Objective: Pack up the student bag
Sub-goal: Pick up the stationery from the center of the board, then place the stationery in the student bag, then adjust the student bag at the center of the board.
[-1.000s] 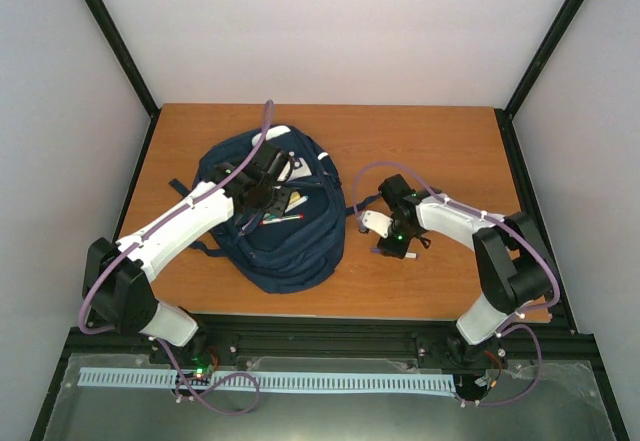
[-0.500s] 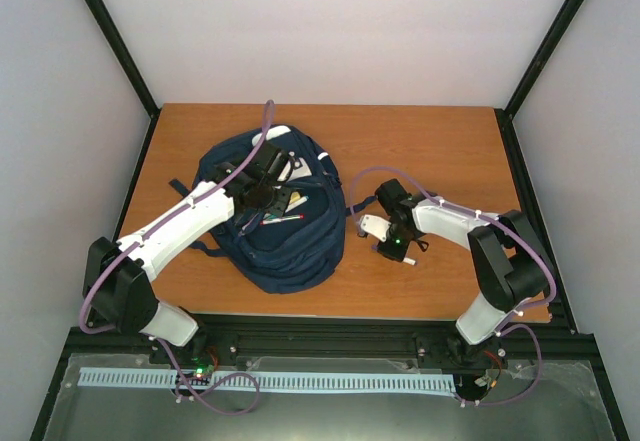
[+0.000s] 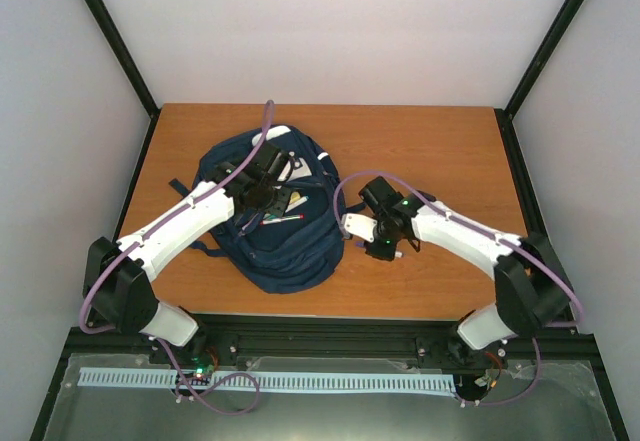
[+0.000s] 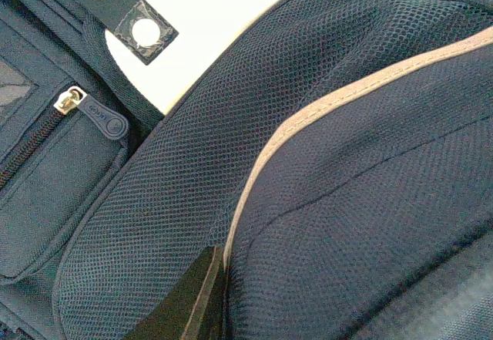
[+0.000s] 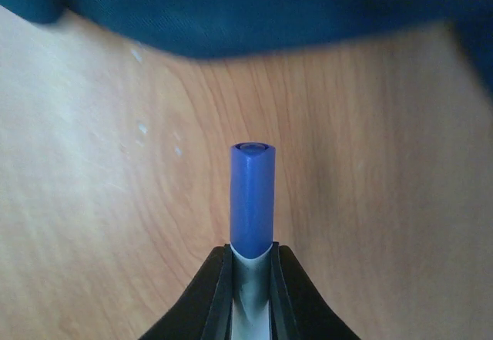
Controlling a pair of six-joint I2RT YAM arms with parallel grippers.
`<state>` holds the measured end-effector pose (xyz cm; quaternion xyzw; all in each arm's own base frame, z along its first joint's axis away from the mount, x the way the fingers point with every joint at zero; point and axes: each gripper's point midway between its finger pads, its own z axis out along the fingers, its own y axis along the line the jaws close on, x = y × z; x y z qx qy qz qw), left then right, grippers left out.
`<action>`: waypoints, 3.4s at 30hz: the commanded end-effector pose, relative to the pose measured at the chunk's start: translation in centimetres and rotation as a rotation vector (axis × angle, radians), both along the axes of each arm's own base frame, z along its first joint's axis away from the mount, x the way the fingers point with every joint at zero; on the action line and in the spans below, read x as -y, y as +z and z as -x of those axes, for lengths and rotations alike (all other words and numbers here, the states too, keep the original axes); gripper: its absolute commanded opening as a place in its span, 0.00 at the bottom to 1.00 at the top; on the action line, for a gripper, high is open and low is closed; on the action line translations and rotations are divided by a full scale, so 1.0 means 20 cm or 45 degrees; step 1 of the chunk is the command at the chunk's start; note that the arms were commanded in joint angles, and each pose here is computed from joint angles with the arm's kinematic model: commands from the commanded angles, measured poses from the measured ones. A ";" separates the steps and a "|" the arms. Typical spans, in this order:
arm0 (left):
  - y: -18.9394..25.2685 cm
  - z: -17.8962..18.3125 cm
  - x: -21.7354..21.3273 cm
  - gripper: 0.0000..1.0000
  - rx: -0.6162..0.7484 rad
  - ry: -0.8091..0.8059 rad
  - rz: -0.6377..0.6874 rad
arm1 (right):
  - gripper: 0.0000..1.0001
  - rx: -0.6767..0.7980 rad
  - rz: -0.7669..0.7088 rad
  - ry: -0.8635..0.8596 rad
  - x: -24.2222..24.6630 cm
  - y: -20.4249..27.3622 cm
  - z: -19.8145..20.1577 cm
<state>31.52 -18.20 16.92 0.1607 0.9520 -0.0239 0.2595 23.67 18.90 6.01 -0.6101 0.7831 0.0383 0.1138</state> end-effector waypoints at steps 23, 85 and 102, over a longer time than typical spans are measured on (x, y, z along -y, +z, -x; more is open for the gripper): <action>0.10 -0.03 0.08 0.17 0.030 -0.019 0.114 | 0.04 0.814 0.163 0.897 -0.87 0.57 -0.02; 0.12 -0.19 -0.18 0.93 0.169 0.417 0.132 | 0.77 0.168 -0.796 -0.038 -0.31 0.63 -0.15; -0.16 -0.37 -0.76 0.95 -0.078 1.035 0.476 | 0.76 0.165 -0.847 0.000 -0.31 0.69 -0.09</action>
